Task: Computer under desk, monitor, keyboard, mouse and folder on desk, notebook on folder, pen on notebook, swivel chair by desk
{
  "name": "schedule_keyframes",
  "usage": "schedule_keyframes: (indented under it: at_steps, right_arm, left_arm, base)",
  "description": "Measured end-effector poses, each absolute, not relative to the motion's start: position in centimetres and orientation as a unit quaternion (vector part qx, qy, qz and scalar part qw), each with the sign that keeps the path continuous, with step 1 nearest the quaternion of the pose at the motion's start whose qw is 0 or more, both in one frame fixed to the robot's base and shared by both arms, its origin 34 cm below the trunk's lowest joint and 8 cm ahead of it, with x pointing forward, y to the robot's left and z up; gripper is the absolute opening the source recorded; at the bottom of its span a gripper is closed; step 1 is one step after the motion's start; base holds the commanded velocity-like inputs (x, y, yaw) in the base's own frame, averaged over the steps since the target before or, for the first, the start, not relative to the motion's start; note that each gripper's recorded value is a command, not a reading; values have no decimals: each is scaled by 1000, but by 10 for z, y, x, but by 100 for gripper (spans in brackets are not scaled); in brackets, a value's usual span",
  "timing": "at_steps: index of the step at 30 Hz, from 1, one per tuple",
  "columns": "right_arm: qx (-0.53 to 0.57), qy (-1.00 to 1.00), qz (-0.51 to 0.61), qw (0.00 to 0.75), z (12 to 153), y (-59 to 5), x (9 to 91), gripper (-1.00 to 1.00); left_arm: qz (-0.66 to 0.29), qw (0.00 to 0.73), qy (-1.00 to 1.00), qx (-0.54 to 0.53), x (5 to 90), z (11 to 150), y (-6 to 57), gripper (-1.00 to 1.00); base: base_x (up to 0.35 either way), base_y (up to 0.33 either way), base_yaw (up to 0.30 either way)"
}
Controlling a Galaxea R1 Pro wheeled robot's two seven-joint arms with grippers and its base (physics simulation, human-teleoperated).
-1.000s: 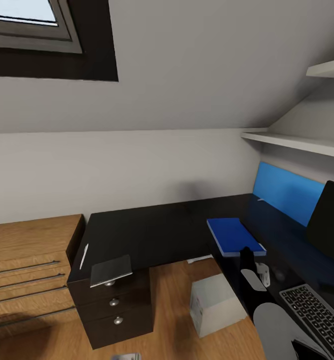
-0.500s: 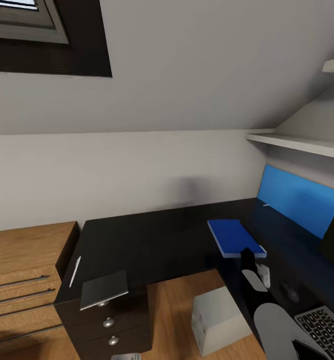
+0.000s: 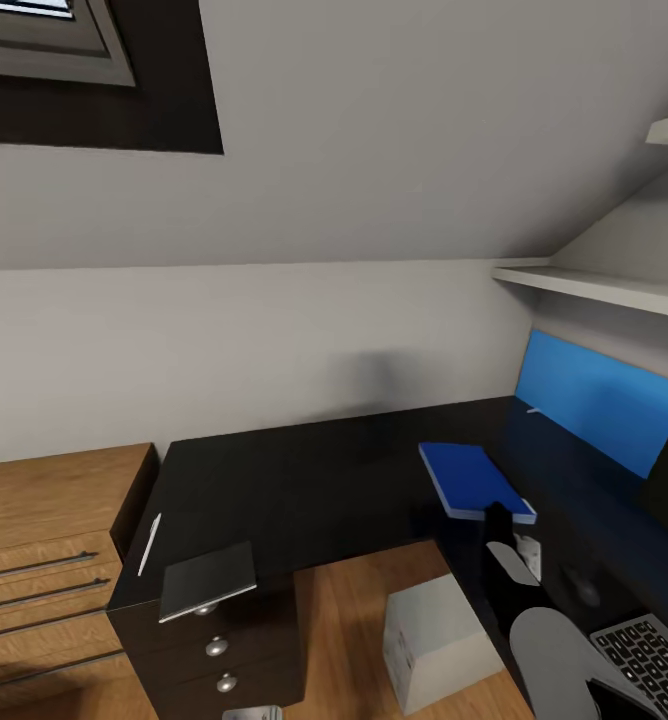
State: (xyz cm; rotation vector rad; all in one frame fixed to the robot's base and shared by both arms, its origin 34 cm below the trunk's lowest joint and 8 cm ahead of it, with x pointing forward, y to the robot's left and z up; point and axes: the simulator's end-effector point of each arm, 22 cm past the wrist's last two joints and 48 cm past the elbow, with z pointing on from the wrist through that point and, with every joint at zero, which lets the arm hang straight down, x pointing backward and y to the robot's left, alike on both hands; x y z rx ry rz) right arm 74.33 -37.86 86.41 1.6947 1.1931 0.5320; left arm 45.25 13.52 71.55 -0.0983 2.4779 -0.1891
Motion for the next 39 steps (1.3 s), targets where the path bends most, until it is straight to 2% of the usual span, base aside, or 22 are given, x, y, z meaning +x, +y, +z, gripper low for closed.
schedule_keyframes:
  at_steps: [39]
  right_arm:
    - [705, 486, 194, 477, 855, -407, 735, -100]
  left_arm:
    - [-81, 324, 942, -46, 456, 715, 129, 100]
  base:
    - [0, 0, 0]
